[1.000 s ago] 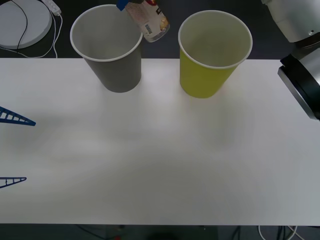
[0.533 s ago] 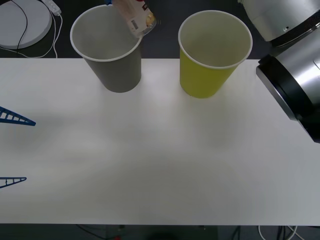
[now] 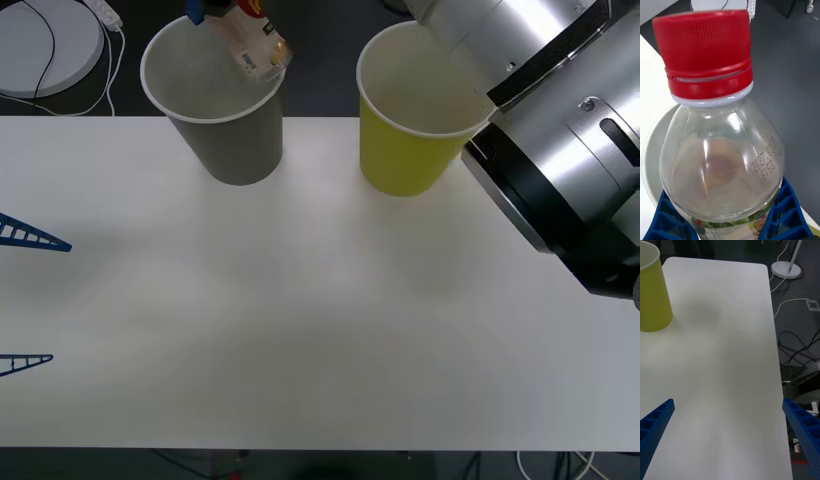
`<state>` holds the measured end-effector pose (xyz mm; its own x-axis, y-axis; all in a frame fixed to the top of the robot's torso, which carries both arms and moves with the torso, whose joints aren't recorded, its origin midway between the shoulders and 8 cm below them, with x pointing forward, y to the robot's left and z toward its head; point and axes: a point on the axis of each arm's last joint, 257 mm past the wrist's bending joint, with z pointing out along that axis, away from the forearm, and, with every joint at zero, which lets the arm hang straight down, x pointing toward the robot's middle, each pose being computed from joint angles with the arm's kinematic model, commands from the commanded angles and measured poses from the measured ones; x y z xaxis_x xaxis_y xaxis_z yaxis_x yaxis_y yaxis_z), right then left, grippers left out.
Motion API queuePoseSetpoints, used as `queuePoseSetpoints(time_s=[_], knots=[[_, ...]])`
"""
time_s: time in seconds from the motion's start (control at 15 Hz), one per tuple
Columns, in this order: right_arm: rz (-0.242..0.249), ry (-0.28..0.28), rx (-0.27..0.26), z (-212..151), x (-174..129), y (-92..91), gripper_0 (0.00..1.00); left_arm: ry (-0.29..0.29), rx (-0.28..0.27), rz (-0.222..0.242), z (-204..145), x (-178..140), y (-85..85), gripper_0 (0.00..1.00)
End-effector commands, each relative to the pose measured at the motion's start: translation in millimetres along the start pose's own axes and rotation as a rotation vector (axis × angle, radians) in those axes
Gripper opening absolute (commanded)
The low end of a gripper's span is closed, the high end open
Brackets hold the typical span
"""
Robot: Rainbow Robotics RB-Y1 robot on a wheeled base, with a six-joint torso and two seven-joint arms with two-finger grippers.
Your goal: Put the can into the green bin and the plastic bottle into the gray bin
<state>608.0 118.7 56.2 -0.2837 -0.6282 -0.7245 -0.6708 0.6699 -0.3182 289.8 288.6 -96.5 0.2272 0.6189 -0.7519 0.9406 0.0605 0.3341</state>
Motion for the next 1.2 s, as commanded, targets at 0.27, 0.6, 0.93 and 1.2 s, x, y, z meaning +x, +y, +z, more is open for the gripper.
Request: queuePoseSetpoints(time_s=[0.27,0.6,0.93,1.2], knots=[[0.009,0.021,-0.011,8,-5,15.7,0.0,0.0,0.0,0.0,0,0,0.0,1.0],[0.005,0.005,-0.017,14,-15,30.2,0.0,0.0,0.0,0.0,0,0,0.0,1.0],[0.006,0.0,-0.02,14,-17,31.3,0.0,0.0,0.0,0.0,0,0,0.0,1.0],[0.001,-0.017,-0.011,14,-21,29.7,0.78,0.0,0.0,0.0,0,0,0.0,1.0]])
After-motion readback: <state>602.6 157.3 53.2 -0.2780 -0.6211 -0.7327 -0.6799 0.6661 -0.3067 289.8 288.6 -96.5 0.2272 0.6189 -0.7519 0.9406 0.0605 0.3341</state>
